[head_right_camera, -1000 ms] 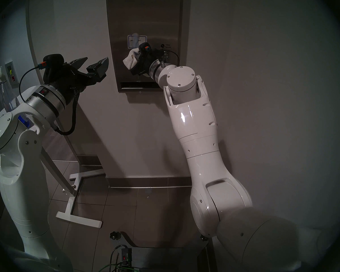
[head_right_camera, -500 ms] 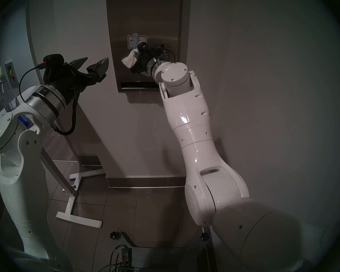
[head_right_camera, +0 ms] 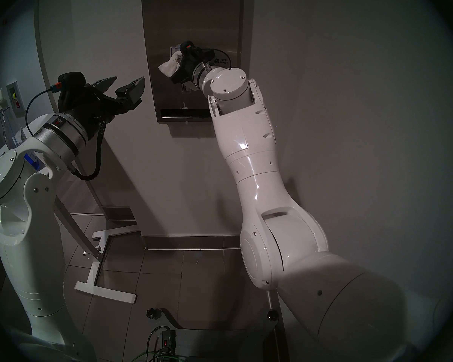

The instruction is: Pick up the cloth and wipe the surface

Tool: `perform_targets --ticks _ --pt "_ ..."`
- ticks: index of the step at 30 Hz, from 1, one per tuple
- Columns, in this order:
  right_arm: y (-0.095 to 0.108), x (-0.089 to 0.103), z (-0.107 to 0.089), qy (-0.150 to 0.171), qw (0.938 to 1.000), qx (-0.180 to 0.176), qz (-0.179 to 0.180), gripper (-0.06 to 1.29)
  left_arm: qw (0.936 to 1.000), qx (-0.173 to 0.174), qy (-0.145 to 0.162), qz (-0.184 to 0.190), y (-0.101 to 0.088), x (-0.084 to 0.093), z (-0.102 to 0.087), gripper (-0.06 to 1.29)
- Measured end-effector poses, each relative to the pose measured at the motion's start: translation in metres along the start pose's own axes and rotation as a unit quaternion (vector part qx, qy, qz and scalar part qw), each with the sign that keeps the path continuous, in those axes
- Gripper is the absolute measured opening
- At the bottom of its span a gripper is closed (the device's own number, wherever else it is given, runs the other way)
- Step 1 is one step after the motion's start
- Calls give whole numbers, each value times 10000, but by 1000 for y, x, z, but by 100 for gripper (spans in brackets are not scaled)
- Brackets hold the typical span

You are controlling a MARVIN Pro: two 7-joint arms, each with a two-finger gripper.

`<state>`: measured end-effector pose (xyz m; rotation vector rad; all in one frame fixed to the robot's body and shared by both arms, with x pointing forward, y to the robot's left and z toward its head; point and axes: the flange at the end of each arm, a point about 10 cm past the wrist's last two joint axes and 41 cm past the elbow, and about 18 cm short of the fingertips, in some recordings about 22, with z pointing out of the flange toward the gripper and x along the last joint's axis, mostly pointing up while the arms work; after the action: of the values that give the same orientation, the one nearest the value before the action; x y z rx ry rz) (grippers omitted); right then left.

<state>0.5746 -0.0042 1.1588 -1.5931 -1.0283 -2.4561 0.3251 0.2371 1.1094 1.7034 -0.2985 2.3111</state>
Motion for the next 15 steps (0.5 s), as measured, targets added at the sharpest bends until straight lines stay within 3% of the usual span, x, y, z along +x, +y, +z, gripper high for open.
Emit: perform_targets --ticks 11,15 --pt "22 30 6 232 9994 -205 -121 -4 10000 -1 -11 0 0 0 0 126" --pt "23 32 12 224 9995 -192 -115 -4 10000 -2 -12 0 0 0 0 126"
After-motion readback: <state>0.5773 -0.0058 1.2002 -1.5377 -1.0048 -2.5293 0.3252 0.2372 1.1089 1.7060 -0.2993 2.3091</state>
